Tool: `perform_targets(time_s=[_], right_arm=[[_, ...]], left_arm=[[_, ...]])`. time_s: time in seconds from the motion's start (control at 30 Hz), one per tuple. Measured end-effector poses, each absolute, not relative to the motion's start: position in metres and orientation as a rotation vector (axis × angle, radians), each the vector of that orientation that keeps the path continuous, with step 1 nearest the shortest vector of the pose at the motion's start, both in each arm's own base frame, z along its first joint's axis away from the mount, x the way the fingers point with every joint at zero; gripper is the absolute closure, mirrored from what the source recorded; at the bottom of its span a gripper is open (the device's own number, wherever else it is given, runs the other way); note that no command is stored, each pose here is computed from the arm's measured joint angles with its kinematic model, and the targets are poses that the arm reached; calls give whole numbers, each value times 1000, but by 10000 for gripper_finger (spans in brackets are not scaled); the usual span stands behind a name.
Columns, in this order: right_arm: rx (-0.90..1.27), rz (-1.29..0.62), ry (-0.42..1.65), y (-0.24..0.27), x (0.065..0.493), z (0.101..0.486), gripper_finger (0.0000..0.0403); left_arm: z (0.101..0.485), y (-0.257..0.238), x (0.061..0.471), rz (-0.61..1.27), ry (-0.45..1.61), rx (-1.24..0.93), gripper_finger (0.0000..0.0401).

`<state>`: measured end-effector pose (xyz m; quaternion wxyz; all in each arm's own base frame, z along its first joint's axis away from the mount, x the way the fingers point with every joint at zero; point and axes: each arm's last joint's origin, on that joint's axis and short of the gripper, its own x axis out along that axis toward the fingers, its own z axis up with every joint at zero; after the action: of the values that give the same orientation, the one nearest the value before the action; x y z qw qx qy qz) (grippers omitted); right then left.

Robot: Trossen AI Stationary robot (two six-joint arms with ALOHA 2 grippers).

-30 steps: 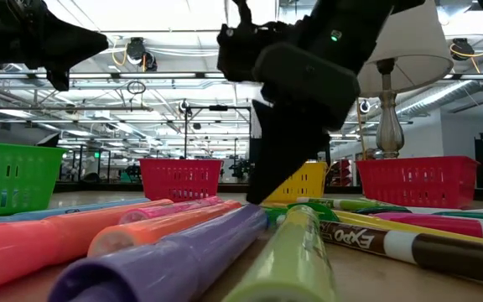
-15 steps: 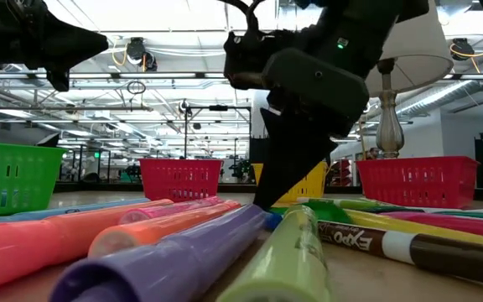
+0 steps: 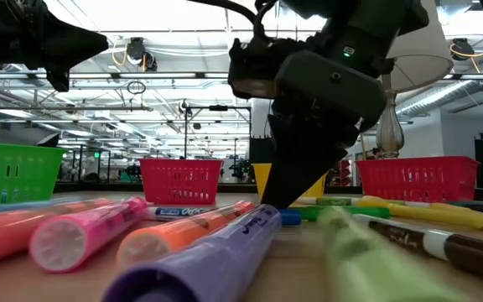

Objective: Pick & Place Markers
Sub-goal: Put the green pen into the yellow bin

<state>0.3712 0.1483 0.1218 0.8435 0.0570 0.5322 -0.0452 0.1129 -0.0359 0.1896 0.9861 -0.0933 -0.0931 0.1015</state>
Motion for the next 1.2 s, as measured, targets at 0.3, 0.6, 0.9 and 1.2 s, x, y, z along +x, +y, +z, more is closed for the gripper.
perform_targets(time_s=[0.3, 0.6, 0.9, 1.2], right_arm=[[52, -31, 1100, 144, 367, 142, 324], [65, -32, 1010, 140, 363, 176, 266], [101, -63, 1220, 140, 346, 164, 248], [111, -82, 1235, 135, 335, 140, 243]], left_arm=[[190, -36, 113, 204, -187, -188, 345], [189, -36, 113, 204, -184, -181, 345], [189, -36, 113, 205, -179, -173, 345], [188, -36, 113, 206, -172, -167, 345]])
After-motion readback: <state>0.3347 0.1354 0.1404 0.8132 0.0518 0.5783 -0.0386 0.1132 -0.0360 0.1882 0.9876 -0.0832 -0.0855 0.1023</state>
